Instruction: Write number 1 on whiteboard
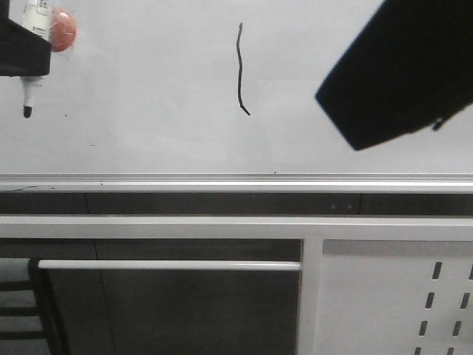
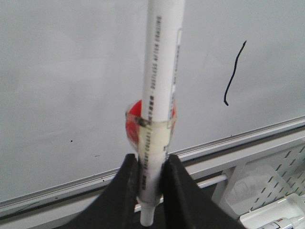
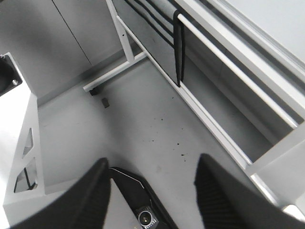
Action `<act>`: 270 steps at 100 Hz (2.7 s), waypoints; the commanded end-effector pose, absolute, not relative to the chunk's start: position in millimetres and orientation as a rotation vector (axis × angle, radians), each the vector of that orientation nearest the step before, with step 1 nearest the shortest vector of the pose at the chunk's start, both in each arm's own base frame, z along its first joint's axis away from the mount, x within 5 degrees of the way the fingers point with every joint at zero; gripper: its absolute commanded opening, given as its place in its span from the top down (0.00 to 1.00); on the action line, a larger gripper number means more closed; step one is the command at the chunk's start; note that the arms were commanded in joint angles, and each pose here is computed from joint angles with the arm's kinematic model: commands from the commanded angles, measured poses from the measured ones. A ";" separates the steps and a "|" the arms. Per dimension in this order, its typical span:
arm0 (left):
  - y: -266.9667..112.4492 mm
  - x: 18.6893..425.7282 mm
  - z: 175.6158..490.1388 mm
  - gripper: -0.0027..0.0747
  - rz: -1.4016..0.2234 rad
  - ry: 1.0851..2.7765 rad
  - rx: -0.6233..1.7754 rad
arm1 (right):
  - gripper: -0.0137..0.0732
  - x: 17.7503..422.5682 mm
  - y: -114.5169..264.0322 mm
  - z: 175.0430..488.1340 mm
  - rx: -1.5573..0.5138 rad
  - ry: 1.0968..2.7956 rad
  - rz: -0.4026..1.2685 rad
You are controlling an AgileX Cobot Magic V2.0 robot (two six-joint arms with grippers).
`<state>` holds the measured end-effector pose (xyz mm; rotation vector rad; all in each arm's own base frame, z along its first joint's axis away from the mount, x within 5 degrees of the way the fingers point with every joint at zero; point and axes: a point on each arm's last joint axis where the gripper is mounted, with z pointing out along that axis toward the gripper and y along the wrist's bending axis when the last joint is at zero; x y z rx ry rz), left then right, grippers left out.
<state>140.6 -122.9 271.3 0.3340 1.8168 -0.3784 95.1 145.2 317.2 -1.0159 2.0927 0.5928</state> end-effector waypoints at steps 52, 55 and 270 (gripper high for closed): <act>-121.4 148.9 281.5 0.99 -0.283 1.736 0.279 | 0.90 75.3 51.9 357.9 -0.684 1.985 0.267; -121.9 149.7 280.5 0.99 -0.275 1.739 0.279 | 0.90 74.4 50.6 358.5 -0.680 1.979 0.271; -128.6 158.4 296.6 0.99 -0.183 1.679 0.318 | 0.90 71.6 46.4 354.2 -0.678 2.038 0.252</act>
